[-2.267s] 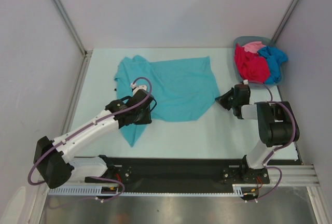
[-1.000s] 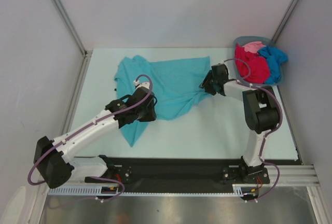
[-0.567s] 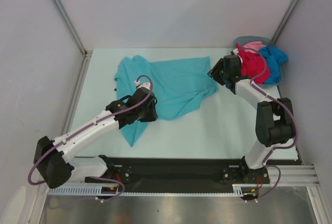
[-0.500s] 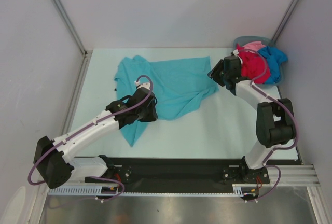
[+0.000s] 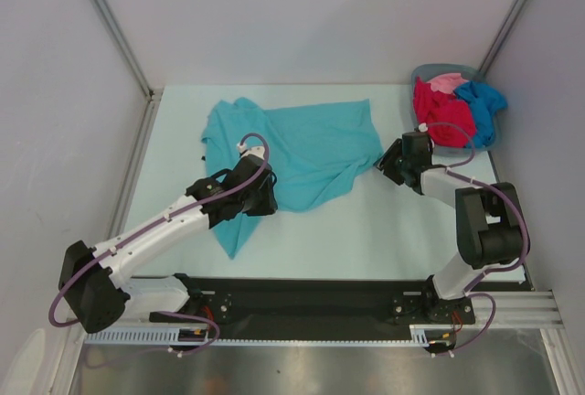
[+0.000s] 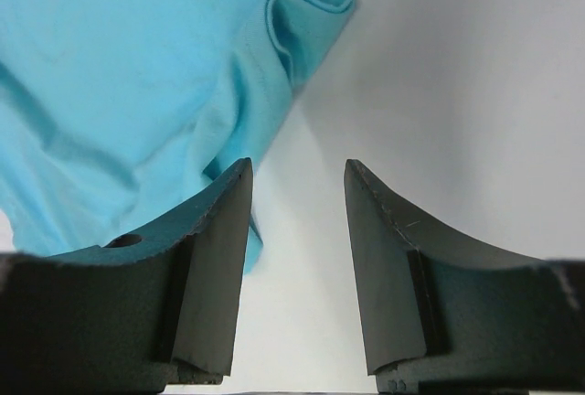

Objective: Fold and stack the t-shirts
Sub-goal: Flatten the tshirt out

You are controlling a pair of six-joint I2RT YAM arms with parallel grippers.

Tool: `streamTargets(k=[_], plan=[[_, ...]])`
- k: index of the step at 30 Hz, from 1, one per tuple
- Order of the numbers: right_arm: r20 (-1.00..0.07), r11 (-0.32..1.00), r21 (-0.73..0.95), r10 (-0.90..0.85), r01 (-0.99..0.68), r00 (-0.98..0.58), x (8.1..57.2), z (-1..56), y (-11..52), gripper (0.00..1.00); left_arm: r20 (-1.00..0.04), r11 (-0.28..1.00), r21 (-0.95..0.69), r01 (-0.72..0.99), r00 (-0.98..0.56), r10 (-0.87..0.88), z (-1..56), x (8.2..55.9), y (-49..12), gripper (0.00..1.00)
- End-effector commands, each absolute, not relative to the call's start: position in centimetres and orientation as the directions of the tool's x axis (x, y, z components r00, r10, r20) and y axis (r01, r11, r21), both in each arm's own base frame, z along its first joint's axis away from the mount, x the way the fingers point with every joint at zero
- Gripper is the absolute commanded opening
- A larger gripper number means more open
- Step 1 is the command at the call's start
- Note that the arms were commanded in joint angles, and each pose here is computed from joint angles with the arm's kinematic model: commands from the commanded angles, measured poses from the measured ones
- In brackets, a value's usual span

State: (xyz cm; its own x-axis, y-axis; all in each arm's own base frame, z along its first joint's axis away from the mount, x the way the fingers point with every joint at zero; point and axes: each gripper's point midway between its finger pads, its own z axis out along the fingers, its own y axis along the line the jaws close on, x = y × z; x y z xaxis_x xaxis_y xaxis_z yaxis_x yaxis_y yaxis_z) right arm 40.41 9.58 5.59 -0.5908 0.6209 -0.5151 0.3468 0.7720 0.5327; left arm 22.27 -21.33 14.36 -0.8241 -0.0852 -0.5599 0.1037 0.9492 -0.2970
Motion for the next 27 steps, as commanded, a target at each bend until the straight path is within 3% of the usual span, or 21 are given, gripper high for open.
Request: streamTargets(k=[1, 27], plan=[[-0.56, 0.757, 0.592, 0.633, 0.276, -0.534, 42.0, 8.5, 10.0, 0.5, -0.585, 0.939, -0.316, 0.137, -0.807, -0.079, 15.4, 22.5, -21.8, 0.31], [-0.497, 0.714, 0.659, 0.65, 0.238, -0.574, 43.1, 3.1, 12.0, 0.47, -0.597, 0.931, -0.334, 0.145, -0.797, -0.09, 16.7, 22.6, -22.0, 0.31]])
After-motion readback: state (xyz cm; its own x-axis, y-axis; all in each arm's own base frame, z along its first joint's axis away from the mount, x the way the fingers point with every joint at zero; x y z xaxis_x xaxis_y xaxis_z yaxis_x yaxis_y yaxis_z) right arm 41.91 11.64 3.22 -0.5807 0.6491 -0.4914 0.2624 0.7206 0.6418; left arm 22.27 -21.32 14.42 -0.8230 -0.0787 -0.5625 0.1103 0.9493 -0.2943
